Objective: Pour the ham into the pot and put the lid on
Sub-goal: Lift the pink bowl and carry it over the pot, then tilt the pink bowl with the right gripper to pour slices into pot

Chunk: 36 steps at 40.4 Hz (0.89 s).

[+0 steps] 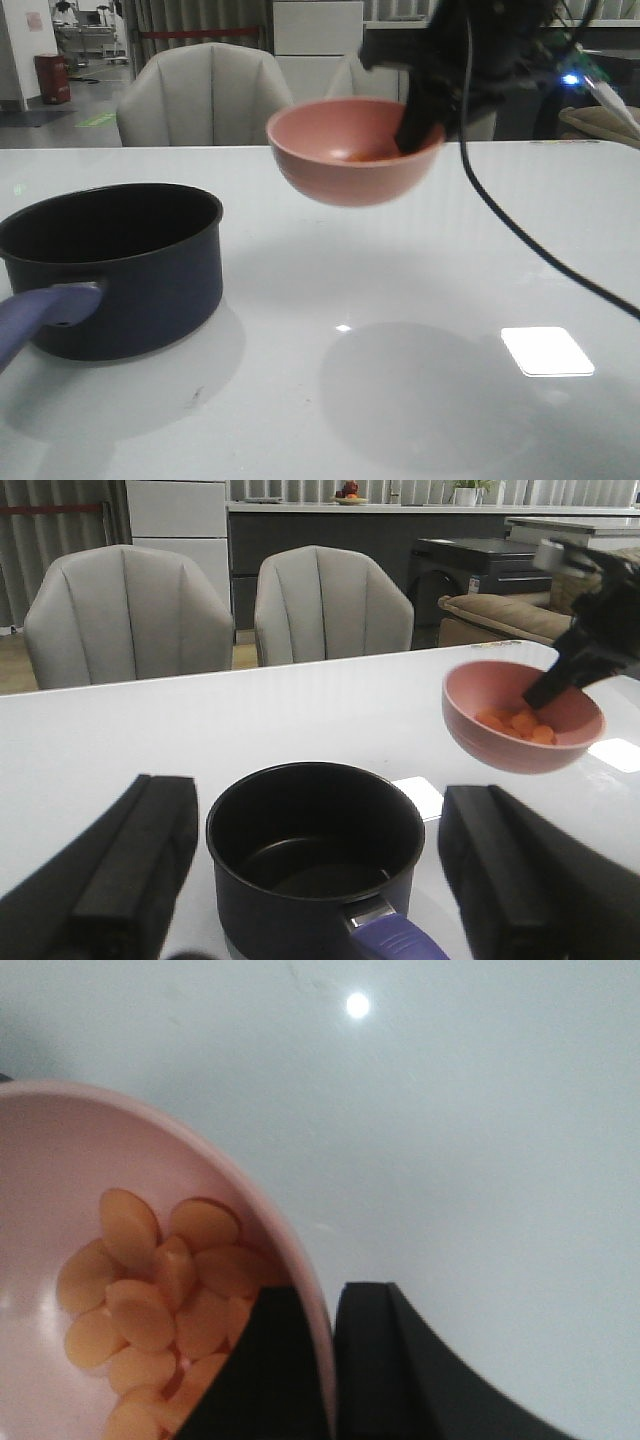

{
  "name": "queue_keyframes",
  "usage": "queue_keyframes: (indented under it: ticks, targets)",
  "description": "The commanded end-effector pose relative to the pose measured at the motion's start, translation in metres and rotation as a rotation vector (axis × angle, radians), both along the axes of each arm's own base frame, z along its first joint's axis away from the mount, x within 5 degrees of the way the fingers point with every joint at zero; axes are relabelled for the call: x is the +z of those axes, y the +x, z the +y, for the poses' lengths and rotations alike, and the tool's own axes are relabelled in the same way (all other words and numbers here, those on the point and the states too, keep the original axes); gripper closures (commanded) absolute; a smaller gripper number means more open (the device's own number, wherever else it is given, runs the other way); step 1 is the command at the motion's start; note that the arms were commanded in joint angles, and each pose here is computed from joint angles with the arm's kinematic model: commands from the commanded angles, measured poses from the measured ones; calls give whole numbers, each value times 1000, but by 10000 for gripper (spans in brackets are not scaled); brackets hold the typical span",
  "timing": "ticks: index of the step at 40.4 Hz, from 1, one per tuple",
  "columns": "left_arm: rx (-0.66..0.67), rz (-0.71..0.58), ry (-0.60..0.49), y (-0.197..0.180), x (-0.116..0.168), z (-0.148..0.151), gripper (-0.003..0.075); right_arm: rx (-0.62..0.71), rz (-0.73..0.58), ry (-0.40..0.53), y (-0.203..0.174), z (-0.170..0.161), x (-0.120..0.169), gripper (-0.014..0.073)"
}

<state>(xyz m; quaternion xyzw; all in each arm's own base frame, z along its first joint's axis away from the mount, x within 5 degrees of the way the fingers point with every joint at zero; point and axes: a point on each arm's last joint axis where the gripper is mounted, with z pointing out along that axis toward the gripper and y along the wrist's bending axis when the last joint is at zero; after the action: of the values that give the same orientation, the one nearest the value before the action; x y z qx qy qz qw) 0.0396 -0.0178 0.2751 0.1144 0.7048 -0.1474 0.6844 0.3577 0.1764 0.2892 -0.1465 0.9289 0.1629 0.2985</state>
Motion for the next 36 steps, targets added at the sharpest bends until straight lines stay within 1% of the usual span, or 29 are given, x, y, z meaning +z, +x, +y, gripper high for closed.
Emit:
queue_keyframes:
  ticks: [1, 4, 6, 11, 14, 19, 23, 26, 31, 33, 36]
  targets:
    - [-1, -81, -43, -1, 15, 1, 192, 67, -188, 92, -13, 24, 57, 459]
    - [-1, -81, -43, -1, 15, 1, 192, 135, -256, 106, -18, 46, 66, 459]
    - [-1, -81, -43, -1, 15, 1, 192, 178, -298, 114, -22, 62, 68, 459]
    - [-1, -81, -43, -1, 15, 1, 192, 245, -418, 128, -28, 89, 67, 459]
    - [-1, -81, -43, -1, 15, 1, 192, 239, -485, 164, -27, 99, 65, 459]
    - [-1, -81, -43, -1, 15, 1, 192, 195, -641, 240, -25, 107, 61, 459]
    - [-1, -81, -43, -1, 15, 1, 192, 180, -798, 261, -25, 111, 52, 459]
    - [-1, -81, -43, -1, 15, 1, 192, 189, -916, 257, -27, 115, 41, 459]
    - [-1, -81, -43, -1, 15, 1, 192, 188, -1070, 247, -30, 118, 24, 459]
    - [-1, -81, -43, -1, 15, 1, 192, 200, -1121, 221, -32, 120, 19, 459]
    - [-1, -81, -43, -1, 15, 1, 192, 236, -1194, 153, -34, 125, 15, 459]
